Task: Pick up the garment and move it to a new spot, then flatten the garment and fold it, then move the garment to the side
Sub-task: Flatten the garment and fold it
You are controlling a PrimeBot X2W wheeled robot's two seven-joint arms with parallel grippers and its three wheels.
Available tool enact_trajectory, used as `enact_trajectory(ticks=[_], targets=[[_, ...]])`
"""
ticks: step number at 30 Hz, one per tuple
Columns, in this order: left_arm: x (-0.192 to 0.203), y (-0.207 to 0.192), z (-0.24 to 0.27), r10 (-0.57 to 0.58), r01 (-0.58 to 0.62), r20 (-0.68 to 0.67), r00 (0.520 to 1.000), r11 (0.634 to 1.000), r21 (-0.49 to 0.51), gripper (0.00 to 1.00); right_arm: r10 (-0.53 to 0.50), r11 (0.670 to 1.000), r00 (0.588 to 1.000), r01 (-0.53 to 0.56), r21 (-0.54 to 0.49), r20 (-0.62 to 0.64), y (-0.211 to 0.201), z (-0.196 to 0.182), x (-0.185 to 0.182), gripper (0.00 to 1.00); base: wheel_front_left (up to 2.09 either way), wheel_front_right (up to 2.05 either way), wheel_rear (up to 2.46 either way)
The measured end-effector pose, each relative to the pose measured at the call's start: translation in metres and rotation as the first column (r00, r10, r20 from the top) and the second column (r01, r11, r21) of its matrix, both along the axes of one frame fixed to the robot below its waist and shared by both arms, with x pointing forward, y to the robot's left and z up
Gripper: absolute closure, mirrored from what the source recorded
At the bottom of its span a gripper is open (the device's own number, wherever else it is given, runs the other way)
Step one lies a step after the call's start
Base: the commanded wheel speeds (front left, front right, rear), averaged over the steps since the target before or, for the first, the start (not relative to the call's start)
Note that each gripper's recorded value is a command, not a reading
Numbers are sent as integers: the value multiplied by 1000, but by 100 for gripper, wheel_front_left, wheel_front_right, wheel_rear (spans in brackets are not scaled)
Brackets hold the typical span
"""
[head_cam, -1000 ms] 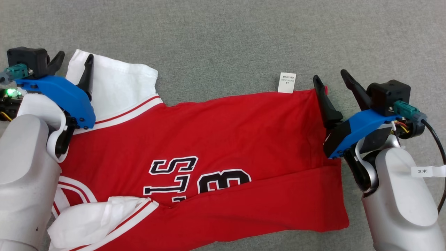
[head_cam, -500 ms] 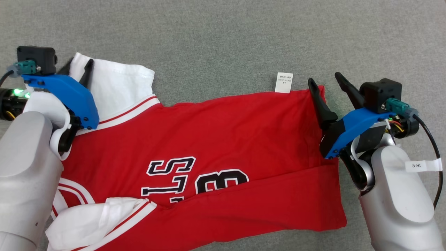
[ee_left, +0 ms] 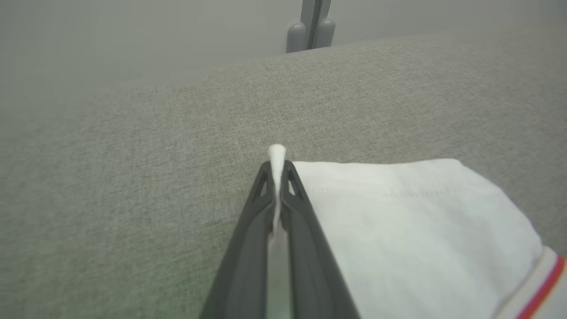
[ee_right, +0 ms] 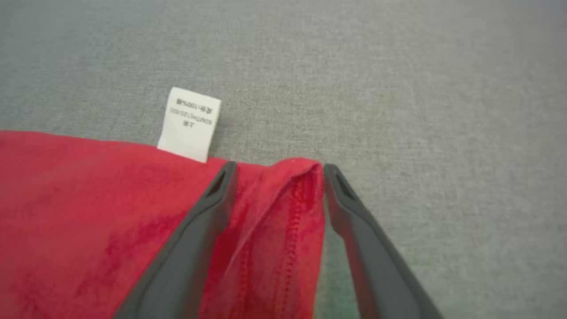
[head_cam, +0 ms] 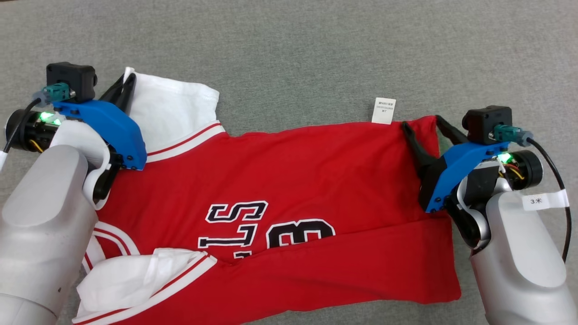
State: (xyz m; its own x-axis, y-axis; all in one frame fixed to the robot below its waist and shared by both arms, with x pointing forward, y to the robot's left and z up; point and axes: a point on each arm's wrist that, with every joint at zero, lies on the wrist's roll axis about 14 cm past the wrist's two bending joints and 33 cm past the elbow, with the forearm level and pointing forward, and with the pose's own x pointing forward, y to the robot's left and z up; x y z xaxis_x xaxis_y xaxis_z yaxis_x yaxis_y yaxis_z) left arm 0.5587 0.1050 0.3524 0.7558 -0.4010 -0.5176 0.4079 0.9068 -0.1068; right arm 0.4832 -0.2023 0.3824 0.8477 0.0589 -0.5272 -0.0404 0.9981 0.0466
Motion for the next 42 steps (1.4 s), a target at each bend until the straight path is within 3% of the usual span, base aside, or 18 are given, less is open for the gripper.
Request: enact_trajectory(ticks=[8,9,10,17,24,33,42], targets=[[2,-1,8,-8,9,36,999,1000,-11,100,-5,1000,997,5,8,-73,1,-17,-1,0,0,0,0],[3,-1,9,-8,9,42,999,1000,-13,100,-6,1000,997,6,6,-78,0,-18,-1,64,0,0,0],[4,-1,11,-8,8,47,999,1000,-15,100,-5,1000,997,5,2,-82,0,-19,-1,100,0,0,0],[7,2,33,17,-11,126,992,999,-48,100,-5,1000,999,6,8,-35,2,-9,4,100,0,0,0],[0,6,81,60,-32,256,965,993,-113,100,-1,1000,994,1,4,106,3,25,9,100,0,0,0],[-52,6,110,95,-23,332,939,977,-213,100,3,1000,975,-9,27,222,10,42,-17,100,0,0,0],[-117,23,93,166,-98,284,944,966,-239,100,-9,999,970,0,36,243,7,35,-49,100,0,0,0]])
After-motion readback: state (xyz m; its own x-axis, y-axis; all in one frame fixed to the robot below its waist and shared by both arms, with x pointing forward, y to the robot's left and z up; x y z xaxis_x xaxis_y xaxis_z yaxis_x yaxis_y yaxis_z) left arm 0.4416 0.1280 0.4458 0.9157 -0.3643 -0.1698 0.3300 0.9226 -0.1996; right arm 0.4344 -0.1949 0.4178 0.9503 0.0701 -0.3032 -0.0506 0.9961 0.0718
